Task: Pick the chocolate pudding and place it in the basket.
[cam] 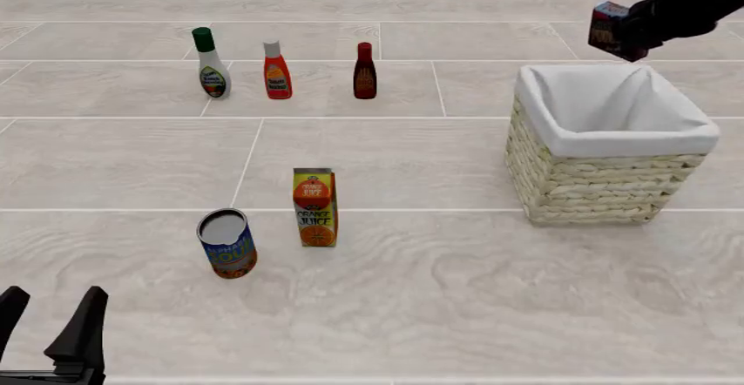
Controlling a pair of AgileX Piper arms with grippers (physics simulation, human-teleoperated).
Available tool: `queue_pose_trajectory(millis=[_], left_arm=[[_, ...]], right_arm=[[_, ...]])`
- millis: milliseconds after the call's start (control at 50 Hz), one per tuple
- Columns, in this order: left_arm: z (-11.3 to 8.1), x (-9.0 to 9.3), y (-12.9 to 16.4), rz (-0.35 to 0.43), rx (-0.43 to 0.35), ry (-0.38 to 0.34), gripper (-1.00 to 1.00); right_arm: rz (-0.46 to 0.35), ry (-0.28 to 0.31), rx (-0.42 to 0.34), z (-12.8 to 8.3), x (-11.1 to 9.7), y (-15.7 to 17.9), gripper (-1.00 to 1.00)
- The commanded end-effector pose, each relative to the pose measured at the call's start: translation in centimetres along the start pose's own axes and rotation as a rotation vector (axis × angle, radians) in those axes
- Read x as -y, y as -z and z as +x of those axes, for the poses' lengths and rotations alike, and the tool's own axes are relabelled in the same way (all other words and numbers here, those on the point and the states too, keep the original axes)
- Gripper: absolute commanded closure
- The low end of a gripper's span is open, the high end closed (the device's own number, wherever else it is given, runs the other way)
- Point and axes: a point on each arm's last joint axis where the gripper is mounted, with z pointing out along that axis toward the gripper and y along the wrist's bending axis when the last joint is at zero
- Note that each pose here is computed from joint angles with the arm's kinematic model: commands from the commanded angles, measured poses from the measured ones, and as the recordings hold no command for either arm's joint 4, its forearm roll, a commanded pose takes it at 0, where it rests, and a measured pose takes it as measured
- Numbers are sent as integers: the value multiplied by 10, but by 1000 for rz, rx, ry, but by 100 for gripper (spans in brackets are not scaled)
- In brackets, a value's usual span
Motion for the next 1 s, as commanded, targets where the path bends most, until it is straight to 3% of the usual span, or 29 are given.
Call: queue_pose_trajectory(millis=[20, 1000], left_arm=[[0, 0, 0, 0, 0, 0, -100], [0, 0, 0, 0, 0, 0, -100]], right_arm=[[-2, -11, -17, -2, 3, -15, 100], [4, -19, -24, -10, 11, -61, 100]])
